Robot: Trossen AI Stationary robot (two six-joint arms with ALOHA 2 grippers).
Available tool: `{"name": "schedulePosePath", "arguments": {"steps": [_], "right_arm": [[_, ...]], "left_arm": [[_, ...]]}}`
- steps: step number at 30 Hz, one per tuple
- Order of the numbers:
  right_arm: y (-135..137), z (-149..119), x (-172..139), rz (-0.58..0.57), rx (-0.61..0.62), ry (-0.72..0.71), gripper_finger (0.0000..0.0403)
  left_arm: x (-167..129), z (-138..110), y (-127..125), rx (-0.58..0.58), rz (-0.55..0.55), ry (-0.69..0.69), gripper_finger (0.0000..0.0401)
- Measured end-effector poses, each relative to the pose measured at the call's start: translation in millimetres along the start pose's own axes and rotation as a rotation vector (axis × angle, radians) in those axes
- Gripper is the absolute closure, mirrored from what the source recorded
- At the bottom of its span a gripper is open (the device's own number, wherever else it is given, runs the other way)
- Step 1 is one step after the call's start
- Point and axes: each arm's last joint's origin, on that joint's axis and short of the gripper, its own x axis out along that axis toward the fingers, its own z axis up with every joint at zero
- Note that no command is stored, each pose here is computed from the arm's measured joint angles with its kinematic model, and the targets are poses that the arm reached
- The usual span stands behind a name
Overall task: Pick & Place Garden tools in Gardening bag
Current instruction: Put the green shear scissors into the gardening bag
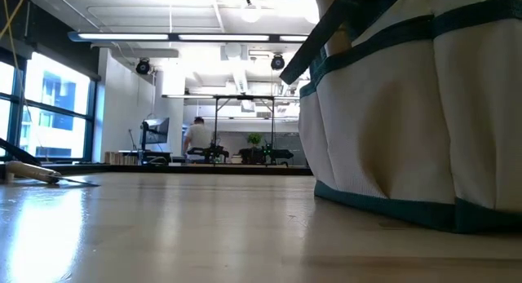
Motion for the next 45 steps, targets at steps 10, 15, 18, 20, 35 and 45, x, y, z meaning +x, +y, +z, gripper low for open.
{"name": "schedulePosePath", "arguments": {"steps": [10, 15, 18, 20, 35, 45], "right_arm": [[-9, -13, 8, 0.010, 0.116, -0.005, 0.0144], [-8, -16, 9, 0.053, 0.150, -0.010, 0.0144], [-7, -16, 9, 0.059, 0.148, 0.001, 0.0144], [-6, -16, 9, 0.066, 0.148, -0.003, 0.0144], [-5, -17, 9, 0.103, 0.133, -0.016, 0.0185], [-5, -18, 9, 0.103, 0.104, -0.011, 0.0326]], "left_arm": [[4, -8, 1, 0.014, 0.038, 0.025, 0.0401], [5, -11, 5, 0.020, 0.049, 0.039, 0.0401], [5, -11, 5, 0.022, 0.050, 0.043, 0.0401], [5, -11, 5, 0.022, 0.050, 0.043, 0.0401], [5, -15, 6, 0.055, 0.089, 0.088, 0.0401], [5, -16, 6, 0.059, 0.086, 0.103, 0.0401]]}}
